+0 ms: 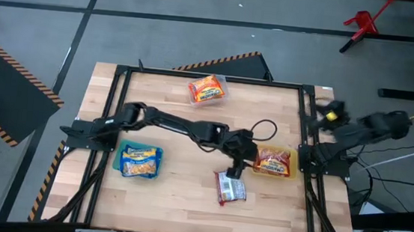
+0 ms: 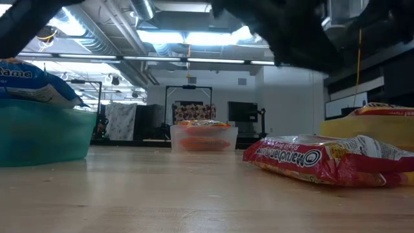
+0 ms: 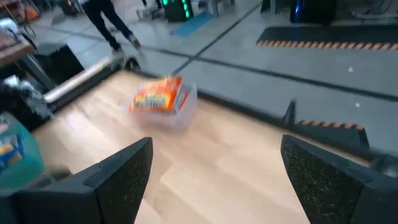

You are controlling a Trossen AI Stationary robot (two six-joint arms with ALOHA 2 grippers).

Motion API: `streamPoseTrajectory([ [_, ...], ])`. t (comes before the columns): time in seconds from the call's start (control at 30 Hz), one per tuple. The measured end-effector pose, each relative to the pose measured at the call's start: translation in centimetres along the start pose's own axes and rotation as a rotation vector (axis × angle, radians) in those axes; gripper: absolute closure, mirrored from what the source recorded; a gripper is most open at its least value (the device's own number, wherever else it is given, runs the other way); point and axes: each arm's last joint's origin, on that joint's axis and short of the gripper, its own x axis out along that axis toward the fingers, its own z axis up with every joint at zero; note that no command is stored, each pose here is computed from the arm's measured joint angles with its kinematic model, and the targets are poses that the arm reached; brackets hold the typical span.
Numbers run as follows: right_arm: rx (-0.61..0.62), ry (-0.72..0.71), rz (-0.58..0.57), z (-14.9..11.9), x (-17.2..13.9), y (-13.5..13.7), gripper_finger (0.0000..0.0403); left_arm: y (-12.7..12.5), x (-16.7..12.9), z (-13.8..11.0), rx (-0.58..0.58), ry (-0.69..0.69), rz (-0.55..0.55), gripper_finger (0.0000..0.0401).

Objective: Sort Maruchan noodles
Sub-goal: Put the top red noodle pack into the yellow bin

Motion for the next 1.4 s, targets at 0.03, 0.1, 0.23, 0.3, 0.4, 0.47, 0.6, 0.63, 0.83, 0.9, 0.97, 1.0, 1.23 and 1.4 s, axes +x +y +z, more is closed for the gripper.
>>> streamPoseTrajectory([
  [0.03,-0.005,0.013,-0.002,-1.2,0.8,0.5,0.0063,-0.1,-0.9,0.4,0.002,0.005,-0.001,0.0253],
  [0.1,0.000,0.048,0.012,-3.8,2.5,1.4,0.0063,-0.3,-2.9,1.1,0.005,0.046,0.006,0.0255],
  [0.23,0.026,0.100,0.136,-8.9,5.7,3.4,0.0063,-0.8,-7.1,2.7,0.014,0.070,0.062,0.0256],
  [0.3,0.047,0.096,0.206,-10.9,6.9,4.0,0.0063,-1.1,-8.8,3.6,0.021,0.045,0.107,0.0256],
  [0.4,0.068,0.099,0.258,-12.8,7.9,4.1,0.0063,-1.6,-10.5,4.3,0.032,0.040,0.162,0.0256],
  [0.47,0.060,0.122,0.281,-13.5,8.1,4.0,0.0063,-2.0,-11.3,4.6,0.039,0.040,0.190,0.0256],
  [0.6,0.002,0.178,0.347,-14.1,8.0,4.2,0.0063,-2.8,-12.2,4.7,0.055,0.060,0.223,0.0256],
  [0.63,-0.019,0.182,0.361,-14.1,7.9,4.2,0.0063,-2.9,-12.1,4.6,0.058,0.071,0.231,0.0257],
  [0.83,-0.096,0.245,0.328,-15.4,7.3,3.5,0.0063,-3.5,-12.1,4.2,0.067,0.113,0.243,0.0257],
  [0.9,-0.117,0.246,0.321,-15.7,7.1,3.5,0.0063,-3.7,-12.1,4.2,0.059,0.112,0.241,0.0257],
  [0.97,-0.150,0.241,0.313,-16.0,7.0,3.6,0.0063,-3.7,-12.1,4.3,0.052,0.105,0.241,0.0257],
  [1.0,-0.159,0.241,0.315,-16.1,7.0,3.6,0.0063,-3.7,-12.1,4.3,0.051,0.106,0.241,0.0257],
  [1.23,-0.231,0.329,0.238,-17.4,7.4,3.7,0.0063,-3.7,-12.1,4.3,0.032,0.104,0.243,0.0257],
  [1.4,-0.281,0.330,0.190,-18.0,7.7,3.9,0.0063,-3.7,-12.1,4.3,0.021,0.102,0.242,0.0257],
])
